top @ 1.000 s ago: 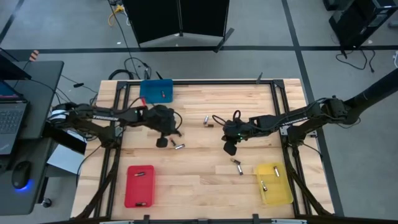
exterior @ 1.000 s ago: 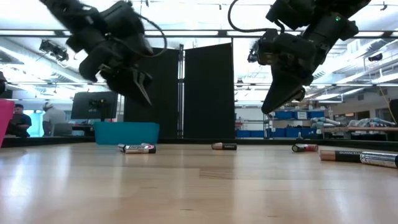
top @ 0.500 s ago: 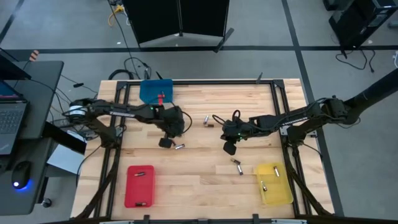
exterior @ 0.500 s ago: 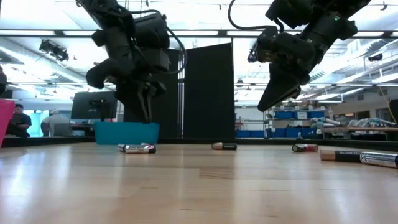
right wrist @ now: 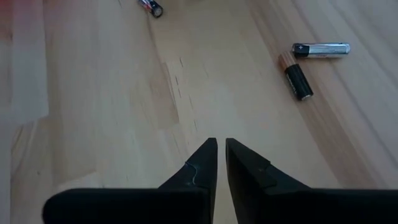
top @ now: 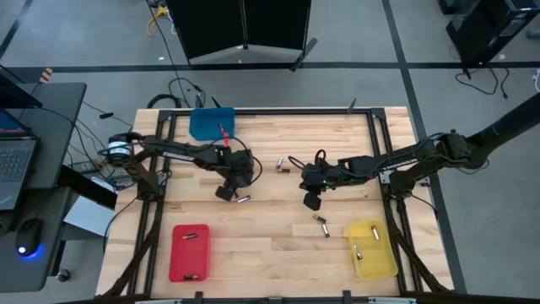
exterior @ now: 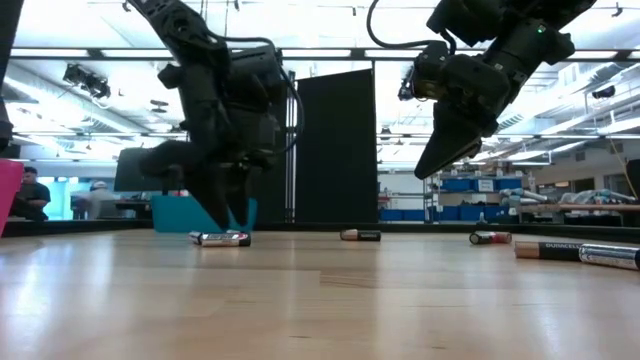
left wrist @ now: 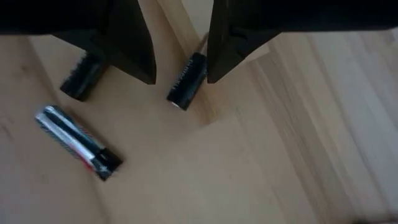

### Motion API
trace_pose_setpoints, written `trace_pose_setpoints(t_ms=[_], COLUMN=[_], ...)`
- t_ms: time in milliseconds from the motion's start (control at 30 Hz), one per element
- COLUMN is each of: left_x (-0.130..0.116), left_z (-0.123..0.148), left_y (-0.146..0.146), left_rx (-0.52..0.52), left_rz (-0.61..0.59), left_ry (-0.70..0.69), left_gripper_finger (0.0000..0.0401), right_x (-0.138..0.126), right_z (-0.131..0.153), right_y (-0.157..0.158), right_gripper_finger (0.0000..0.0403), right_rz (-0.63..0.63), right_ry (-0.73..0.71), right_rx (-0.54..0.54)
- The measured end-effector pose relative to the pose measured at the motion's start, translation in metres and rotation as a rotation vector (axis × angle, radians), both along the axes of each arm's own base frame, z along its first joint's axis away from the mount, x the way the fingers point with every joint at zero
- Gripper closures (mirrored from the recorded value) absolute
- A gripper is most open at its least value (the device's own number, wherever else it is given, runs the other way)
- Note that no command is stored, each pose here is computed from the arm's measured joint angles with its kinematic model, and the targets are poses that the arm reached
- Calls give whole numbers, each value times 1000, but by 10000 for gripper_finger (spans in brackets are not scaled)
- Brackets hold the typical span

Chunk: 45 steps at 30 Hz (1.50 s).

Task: Sort batteries
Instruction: Put the brown battery into the red bin

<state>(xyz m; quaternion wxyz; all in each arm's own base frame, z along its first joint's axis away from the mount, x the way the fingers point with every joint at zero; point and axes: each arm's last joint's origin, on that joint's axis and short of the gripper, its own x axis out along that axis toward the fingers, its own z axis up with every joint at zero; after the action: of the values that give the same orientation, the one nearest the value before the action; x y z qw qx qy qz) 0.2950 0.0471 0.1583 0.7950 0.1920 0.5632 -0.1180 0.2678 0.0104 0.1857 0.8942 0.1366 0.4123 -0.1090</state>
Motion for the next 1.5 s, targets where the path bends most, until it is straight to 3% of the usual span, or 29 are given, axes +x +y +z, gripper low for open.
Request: trace_pose_setpoints(t_ms=[400,500,633,733,900,1000,1067,1267,1500], left_x=[7,6,4,4,4,9,1,-21,-57], left_z=[-23,-24,-25,-22,2,36,50,94,106], left_y=[2,2,0,-2,-14,-27,-39,-85,-141], left_rx=[16,11,-1,-2,-24,-63,-102,-201,-221], left_rz=[13,19,15,43,67,90,122,231,365], left_ry=[70,80,100,111,203,142,173,69,92], left_gripper_finger=[255,281,348,358,358,358,358,358,358], right_x=[0,0,0,0,1,1,1,3,5], right_z=[0,0,0,0,0,1,1,2,5], right_y=[0,0,0,0,0,0,0,-1,-1], right_gripper_finger=[361,362,364,364,365,368,370,378,380], right_rz=[11,14,15,20,39,58,70,112,133], right_ry=[0,0,0,-1,-4,-3,-2,-20,-51], right_rx=[-9,-11,-12,-15,-31,-47,-65,-126,-148])
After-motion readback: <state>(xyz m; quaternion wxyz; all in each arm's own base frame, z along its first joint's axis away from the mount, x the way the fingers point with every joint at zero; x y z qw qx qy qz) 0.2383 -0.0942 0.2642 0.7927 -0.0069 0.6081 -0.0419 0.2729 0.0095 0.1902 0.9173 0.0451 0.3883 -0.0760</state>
